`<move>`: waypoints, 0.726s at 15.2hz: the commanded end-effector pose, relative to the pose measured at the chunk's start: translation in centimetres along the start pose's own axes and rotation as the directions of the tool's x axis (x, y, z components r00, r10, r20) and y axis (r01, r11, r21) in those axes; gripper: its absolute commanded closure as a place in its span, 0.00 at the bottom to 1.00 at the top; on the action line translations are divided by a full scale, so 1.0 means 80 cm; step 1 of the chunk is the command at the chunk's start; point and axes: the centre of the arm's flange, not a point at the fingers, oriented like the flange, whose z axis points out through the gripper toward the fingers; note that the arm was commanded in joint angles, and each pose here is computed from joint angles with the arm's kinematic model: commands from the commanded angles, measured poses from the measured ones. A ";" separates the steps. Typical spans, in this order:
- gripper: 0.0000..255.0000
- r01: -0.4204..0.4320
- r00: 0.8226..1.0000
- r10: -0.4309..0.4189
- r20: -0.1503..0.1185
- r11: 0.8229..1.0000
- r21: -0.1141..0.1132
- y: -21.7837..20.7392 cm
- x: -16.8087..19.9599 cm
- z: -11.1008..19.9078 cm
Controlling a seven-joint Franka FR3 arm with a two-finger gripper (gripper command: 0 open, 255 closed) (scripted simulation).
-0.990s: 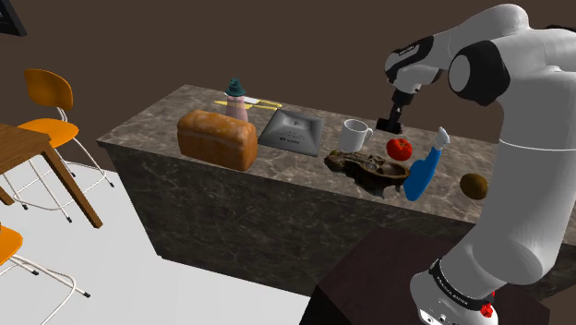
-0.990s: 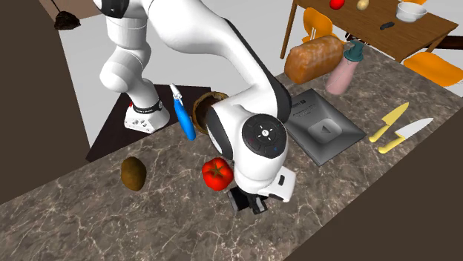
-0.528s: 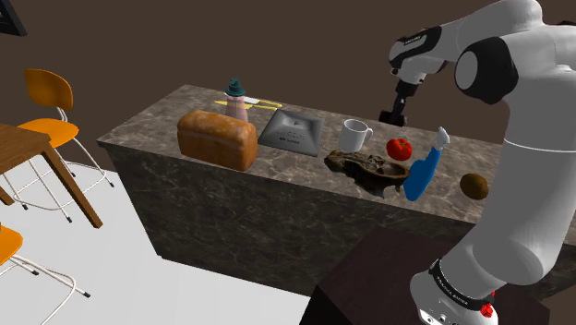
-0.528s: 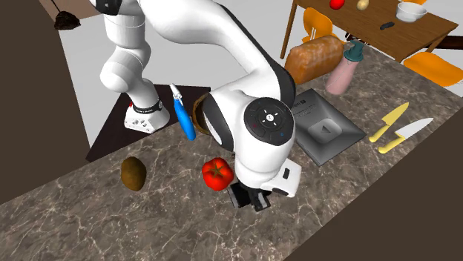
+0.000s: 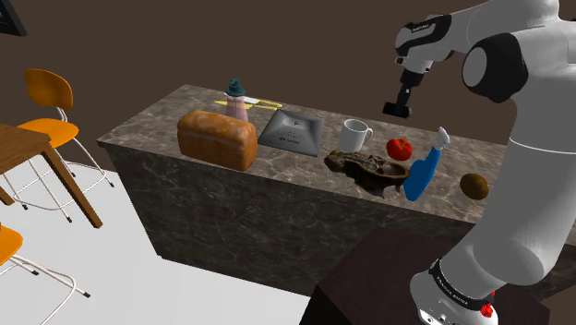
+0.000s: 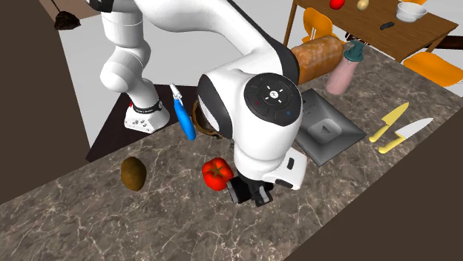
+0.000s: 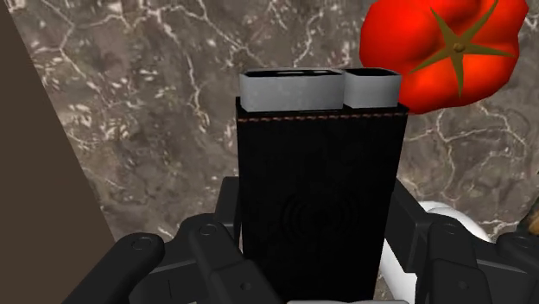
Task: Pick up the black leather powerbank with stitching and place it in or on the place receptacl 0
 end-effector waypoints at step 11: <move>1.00 0.000 1.000 0.000 0.000 1.000 0.000 -0.097 0.025 -0.037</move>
